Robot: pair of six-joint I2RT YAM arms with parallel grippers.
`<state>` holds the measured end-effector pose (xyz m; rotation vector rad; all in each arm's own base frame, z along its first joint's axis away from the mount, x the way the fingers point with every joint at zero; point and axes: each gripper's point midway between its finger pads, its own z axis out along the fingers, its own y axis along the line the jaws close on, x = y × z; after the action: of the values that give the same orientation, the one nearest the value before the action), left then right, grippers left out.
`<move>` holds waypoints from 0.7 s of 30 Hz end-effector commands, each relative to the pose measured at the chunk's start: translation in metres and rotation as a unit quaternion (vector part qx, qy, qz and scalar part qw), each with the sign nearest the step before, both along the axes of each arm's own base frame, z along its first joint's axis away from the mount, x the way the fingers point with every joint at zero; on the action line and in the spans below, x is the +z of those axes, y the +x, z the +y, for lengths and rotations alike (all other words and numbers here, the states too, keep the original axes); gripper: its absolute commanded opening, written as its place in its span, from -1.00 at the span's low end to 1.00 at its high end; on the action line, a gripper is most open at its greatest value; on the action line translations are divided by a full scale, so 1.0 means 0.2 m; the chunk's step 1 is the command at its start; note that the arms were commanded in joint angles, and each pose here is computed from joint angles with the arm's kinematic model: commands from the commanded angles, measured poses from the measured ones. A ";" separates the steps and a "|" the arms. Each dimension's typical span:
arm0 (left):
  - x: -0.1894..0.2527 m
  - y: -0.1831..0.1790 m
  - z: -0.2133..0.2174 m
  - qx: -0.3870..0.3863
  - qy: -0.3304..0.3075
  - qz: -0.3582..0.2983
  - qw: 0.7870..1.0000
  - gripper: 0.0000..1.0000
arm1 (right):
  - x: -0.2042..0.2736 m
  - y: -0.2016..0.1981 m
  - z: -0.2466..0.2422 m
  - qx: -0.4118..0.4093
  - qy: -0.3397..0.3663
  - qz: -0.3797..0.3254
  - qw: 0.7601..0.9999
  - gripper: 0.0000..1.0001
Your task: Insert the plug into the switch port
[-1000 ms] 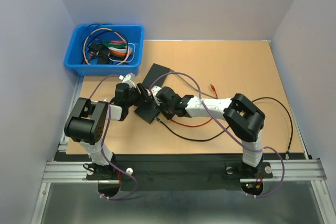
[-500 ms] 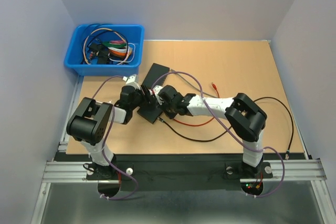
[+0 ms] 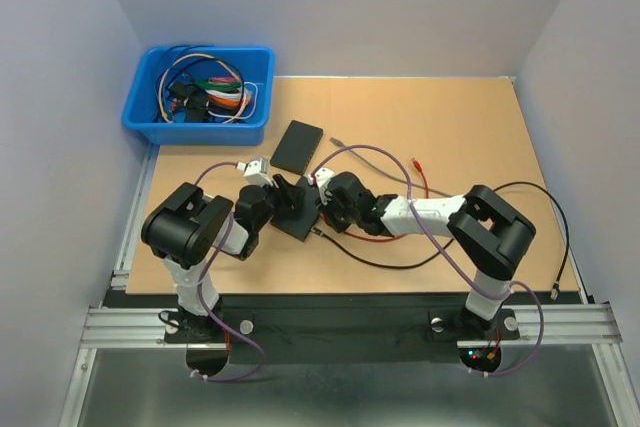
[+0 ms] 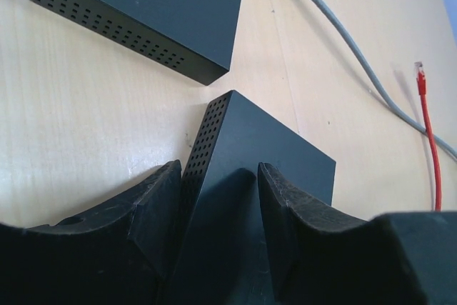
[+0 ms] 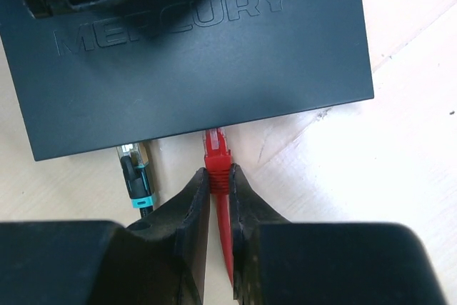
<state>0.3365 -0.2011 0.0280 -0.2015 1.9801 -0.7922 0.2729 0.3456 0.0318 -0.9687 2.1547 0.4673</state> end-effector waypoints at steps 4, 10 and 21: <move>-0.36 -0.71 -0.27 -0.206 -0.037 0.225 0.951 0.14 | 0.54 0.24 0.43 0.079 0.273 -0.112 0.952 -0.99; -0.37 -0.72 -0.27 -0.206 -0.009 0.222 0.953 0.14 | 0.59 0.27 0.42 0.084 0.287 -0.121 0.946 -0.99; -0.46 -0.86 -0.38 -0.236 0.013 0.260 0.936 0.15 | 0.96 0.21 0.55 0.151 0.374 -0.131 0.906 -0.99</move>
<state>0.3480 -0.1964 0.0251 -0.2227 1.9067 -0.6505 0.2989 0.3477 0.0347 -0.8657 2.1548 0.7105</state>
